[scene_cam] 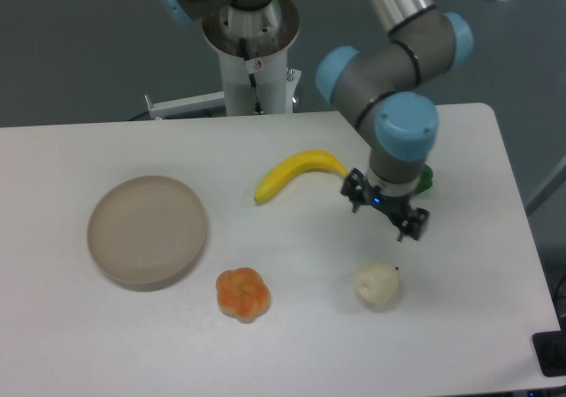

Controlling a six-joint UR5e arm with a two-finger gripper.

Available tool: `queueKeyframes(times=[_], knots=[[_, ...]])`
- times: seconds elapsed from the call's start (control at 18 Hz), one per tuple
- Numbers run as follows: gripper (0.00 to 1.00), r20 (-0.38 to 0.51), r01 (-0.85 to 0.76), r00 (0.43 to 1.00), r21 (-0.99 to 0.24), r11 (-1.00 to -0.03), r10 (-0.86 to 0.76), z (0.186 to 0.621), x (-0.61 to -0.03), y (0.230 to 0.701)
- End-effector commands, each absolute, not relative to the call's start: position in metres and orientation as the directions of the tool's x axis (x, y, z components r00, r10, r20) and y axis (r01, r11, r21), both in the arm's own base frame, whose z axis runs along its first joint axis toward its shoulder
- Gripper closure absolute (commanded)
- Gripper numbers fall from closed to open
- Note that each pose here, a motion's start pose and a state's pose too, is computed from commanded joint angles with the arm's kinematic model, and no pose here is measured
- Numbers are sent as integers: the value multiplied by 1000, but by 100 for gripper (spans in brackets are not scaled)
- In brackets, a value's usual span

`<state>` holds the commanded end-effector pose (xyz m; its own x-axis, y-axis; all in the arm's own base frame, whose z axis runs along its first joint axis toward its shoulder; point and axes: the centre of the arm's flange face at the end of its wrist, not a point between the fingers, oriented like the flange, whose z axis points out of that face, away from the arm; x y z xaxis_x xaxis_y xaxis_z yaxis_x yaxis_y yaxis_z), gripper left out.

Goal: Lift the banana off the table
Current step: 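Move the gripper over the yellow banana and lower onto it, then close the gripper around the middle of the banana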

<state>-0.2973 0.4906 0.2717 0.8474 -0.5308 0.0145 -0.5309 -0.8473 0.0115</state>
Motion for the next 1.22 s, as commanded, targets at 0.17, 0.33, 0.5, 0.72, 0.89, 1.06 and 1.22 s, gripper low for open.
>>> queueKeyframes(times=[0.17,0.33,0.5,0.72,0.89,1.06,1.22], knots=[[0,39,-570,822,14,-822,-569,268,-246,472],[0,92,-591,805,28,-807,-586,249,-210,449],[0,125,-594,801,35,-804,-586,237,-192,428],[0,149,-596,798,42,-802,-585,220,-179,413],[0,106,-597,799,32,-802,-591,206,-176,409],[0,96,-596,801,28,-803,-591,200,-175,408],[0,89,-596,801,28,-803,-591,194,-176,409]])
